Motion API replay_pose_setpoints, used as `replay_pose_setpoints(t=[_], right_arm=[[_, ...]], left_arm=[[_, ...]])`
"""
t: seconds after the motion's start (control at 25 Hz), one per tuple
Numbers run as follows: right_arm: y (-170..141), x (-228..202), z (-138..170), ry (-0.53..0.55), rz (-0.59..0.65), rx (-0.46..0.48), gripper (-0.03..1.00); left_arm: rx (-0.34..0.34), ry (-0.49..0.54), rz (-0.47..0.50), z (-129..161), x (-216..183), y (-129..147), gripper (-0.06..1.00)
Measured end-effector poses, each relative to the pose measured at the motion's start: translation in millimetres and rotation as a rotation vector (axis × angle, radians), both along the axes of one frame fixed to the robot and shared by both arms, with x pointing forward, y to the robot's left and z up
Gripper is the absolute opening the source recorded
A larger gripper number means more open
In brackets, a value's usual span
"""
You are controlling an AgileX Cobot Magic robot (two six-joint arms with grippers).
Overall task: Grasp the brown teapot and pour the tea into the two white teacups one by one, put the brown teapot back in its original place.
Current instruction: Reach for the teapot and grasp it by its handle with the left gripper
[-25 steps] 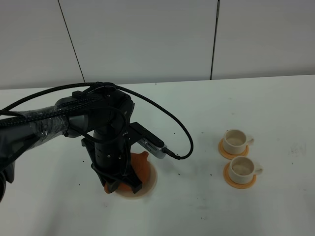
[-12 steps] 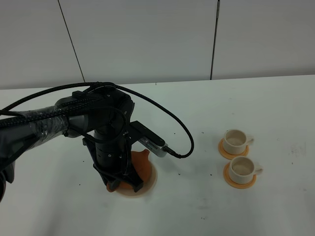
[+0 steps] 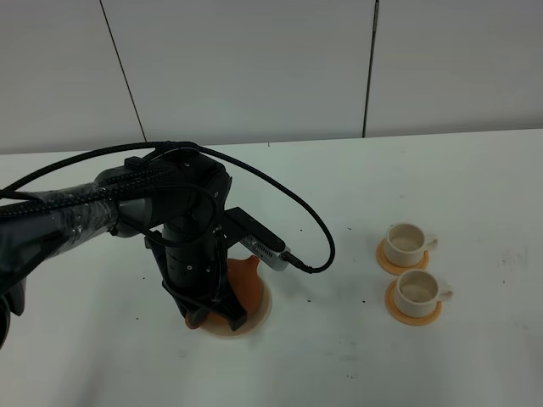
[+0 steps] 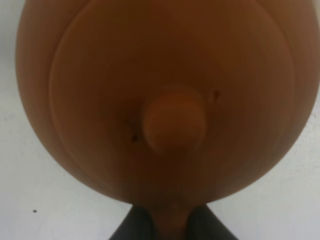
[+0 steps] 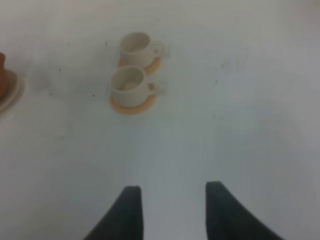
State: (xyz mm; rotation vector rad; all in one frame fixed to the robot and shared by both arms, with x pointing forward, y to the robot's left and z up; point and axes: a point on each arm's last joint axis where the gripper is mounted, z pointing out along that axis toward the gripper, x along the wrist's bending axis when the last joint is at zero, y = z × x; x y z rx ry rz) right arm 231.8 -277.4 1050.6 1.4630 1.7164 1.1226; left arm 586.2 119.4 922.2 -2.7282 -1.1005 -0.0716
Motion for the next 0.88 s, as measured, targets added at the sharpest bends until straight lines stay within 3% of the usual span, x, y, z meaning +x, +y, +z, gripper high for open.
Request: replay_pose_setpoints(t=[0.64, 0.88], right_arm=[[0, 0, 0, 0.0, 0.0, 0.001, 0.3], [0, 0, 0, 0.0, 0.0, 0.001, 0.3]], left_arm=[[-0.043, -0.04, -0.003, 1, 3, -4, 0.17], [-0.083, -0.099, -0.006, 20, 3, -4, 0.17]])
